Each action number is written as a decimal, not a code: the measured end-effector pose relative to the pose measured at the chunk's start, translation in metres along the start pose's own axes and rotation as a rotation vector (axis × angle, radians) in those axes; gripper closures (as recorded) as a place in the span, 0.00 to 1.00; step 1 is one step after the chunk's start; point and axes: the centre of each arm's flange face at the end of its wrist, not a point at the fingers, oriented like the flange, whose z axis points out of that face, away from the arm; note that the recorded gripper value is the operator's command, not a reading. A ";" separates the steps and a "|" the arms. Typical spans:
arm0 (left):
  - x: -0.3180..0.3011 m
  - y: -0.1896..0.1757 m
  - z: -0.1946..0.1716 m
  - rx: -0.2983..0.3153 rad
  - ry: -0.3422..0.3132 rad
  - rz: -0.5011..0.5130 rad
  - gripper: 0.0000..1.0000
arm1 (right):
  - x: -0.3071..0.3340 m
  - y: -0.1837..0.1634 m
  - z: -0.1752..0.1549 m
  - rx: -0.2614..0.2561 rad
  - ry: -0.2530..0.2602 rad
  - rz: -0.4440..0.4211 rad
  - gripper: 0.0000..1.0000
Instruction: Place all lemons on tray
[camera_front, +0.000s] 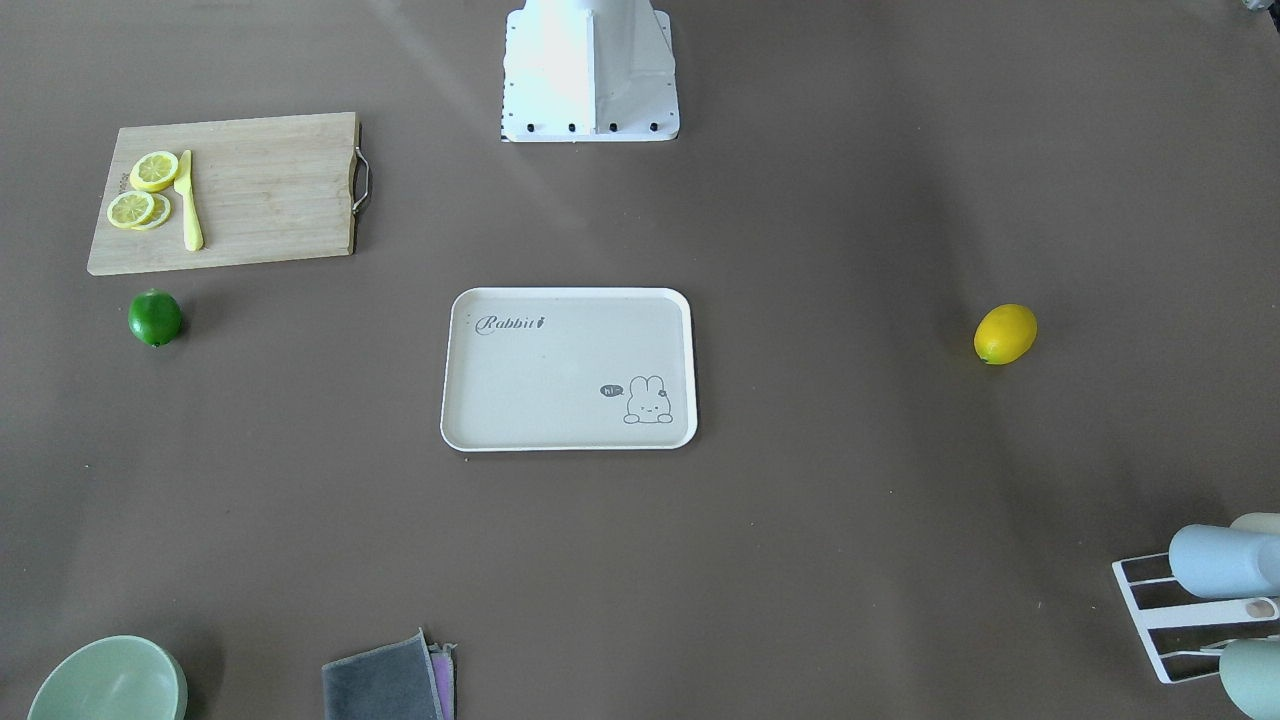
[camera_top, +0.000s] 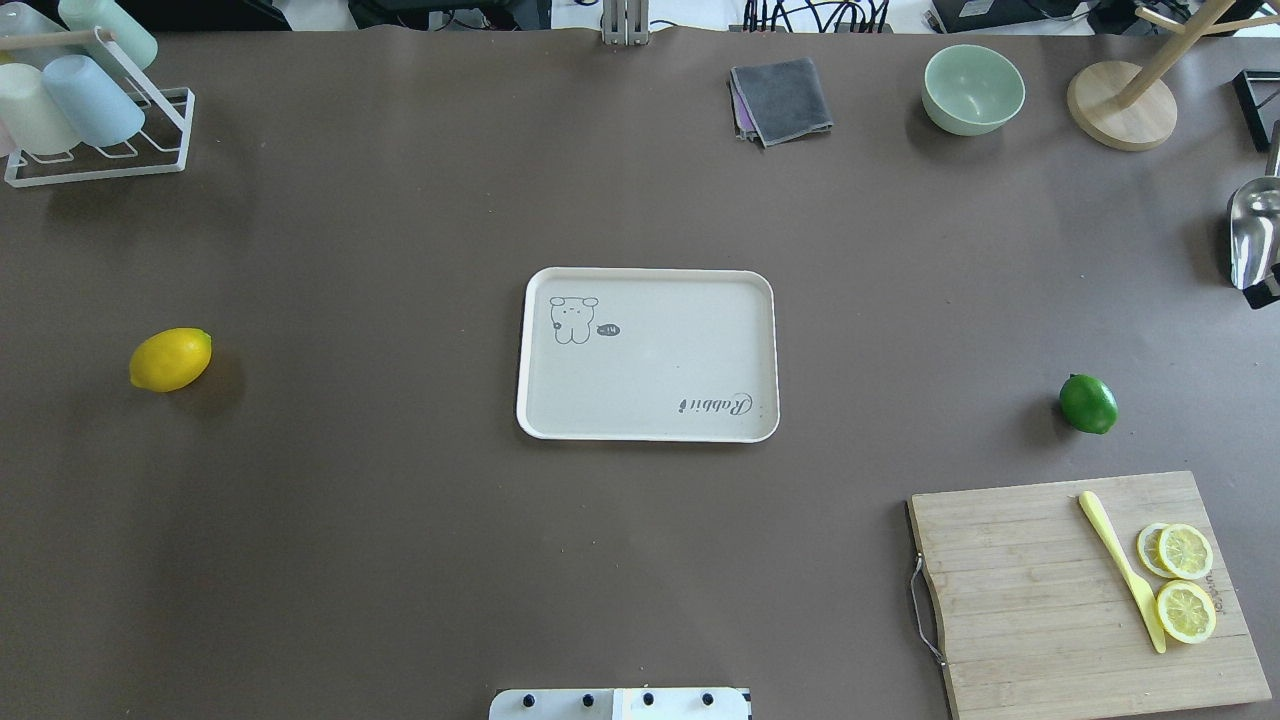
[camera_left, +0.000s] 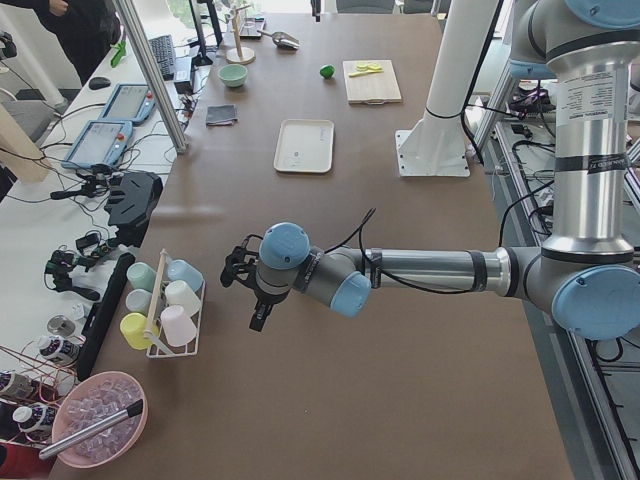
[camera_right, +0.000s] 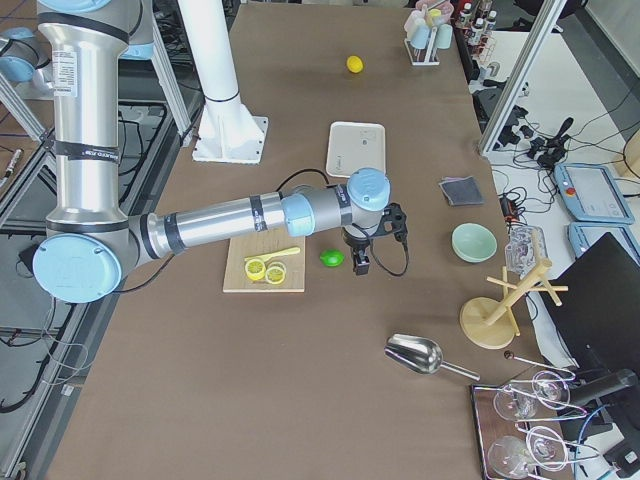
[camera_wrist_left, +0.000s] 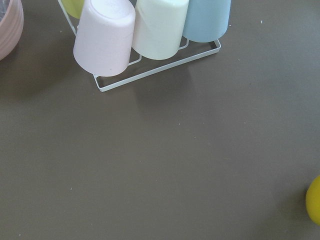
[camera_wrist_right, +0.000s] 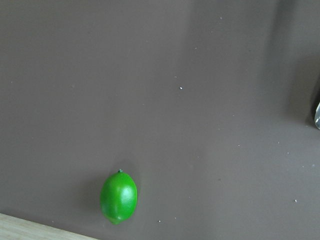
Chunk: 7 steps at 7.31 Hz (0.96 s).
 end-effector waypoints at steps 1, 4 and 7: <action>0.006 -0.004 0.004 0.007 0.007 -0.035 0.02 | -0.015 -0.003 0.016 0.009 0.016 0.005 0.00; 0.026 -0.015 0.017 0.008 0.029 -0.077 0.02 | -0.047 -0.002 0.079 0.015 0.068 0.039 0.00; 0.051 -0.029 0.035 -0.012 0.052 -0.032 0.02 | -0.061 0.007 0.130 -0.020 0.082 -0.005 0.00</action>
